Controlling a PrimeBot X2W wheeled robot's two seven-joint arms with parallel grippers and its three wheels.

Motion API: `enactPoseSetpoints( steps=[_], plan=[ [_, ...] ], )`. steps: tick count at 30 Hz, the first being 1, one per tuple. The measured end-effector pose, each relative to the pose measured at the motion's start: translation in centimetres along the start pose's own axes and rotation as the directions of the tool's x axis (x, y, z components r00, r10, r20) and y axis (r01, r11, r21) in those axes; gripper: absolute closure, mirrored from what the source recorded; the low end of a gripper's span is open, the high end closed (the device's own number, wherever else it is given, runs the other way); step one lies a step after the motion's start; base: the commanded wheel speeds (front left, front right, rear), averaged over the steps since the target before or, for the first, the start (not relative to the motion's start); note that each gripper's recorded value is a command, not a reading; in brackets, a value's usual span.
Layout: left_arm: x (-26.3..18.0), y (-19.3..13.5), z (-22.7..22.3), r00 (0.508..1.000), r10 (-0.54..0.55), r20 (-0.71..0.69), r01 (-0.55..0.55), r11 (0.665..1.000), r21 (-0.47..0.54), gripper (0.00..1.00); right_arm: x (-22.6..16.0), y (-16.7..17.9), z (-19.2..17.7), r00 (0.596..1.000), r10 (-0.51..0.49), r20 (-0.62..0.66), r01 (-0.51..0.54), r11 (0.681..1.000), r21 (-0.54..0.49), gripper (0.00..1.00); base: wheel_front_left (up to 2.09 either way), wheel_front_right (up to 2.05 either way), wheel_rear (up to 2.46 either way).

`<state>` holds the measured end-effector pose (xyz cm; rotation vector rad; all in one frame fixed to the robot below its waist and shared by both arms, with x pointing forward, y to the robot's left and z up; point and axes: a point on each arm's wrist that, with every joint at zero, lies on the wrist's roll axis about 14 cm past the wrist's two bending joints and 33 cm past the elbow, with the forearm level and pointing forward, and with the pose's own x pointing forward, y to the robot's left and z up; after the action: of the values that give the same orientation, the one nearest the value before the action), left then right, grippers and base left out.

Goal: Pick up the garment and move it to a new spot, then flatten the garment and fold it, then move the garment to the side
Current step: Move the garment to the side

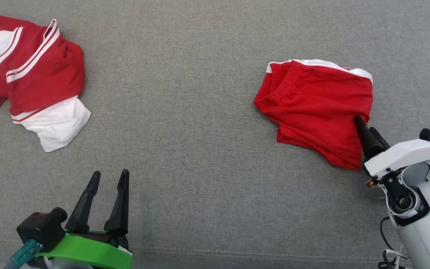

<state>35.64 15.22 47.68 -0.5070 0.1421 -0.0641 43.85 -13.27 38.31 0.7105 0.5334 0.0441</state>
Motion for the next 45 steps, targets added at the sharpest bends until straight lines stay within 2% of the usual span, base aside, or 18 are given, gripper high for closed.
enactPoseSetpoints(
  steps=[15,16,17,18,19,20,21,32,40,45],
  plan=[
    [0.8,-0.3,0.2,1.0,-0.005,0.009,0.005,1.0,-0.006,0.0,2.5,1.0,0.4,1.0,0.01,-0.018,-0.008,0.996,0.092,0.0,0.0,0.0,0.0],
    [0.8,-0.2,0.2,1.0,-0.003,0.01,0.003,1.0,-0.008,0.0,2.7,1.2,0.3,1.0,0.012,-0.022,-0.01,0.996,0.092,0.18,0.0,0.0,0.0],
    [0.7,-0.1,0.2,1.0,0.002,0.01,-0.002,1.0,-0.01,0.0,2.9,1.3,0.1,0.999,0.014,-0.029,-0.012,0.996,0.092,0.5,0.0,0.0,0.0],
    [0.7,-0.1,0.2,1.0,0.007,0.01,-0.007,1.0,-0.011,0.0,3.0,1.4,0.0,0.999,0.02,-0.038,-0.016,0.996,0.092,0.67,0.0,0.0,0.0],
    [0.6,0.0,0.2,1.0,0.011,0.012,-0.011,1.0,-0.012,0.0,3.1,1.5,-0.1,0.999,0.024,-0.043,-0.02,0.996,0.09,0.89,0.0,0.0,0.0],
    [0.6,0.2,0.2,1.0,0.016,0.013,-0.015,1.0,-0.012,0.0,3.2,1.7,-0.3,0.998,0.029,-0.051,-0.024,0.996,0.09,0.89,0.0,0.0,0.0],
    [0.5,0.3,0.3,1.0,0.021,0.014,-0.02,1.0,-0.011,0.0,3.3,1.9,-0.5,0.997,0.038,-0.061,-0.032,0.996,0.087,1.0,0.0,0.0,0.0],
    [0.4,0.5,0.6,0.999,0.027,0.023,-0.027,1.0,-0.015,0.0,3.9,2.1,0.1,0.991,0.066,-0.119,-0.067,0.998,-0.003,1.0,0.0,0.0,0.0],
    [0.9,0.4,1.0,1.0,0.015,0.027,-0.014,1.0,-0.018,0.0,5.5,0.0,4.7,0.993,0.001,-0.122,-0.026,0.978,-0.206,1.0,0.0,0.0,0.0],
    [0.8,1.1,1.1,0.999,0.041,0.022,-0.041,0.999,-0.014,0.0,6.8,-0.9,7.5,0.993,-0.049,-0.111,0.015,0.958,-0.286,1.0,0.0,0.0,0.0]
  ],
)
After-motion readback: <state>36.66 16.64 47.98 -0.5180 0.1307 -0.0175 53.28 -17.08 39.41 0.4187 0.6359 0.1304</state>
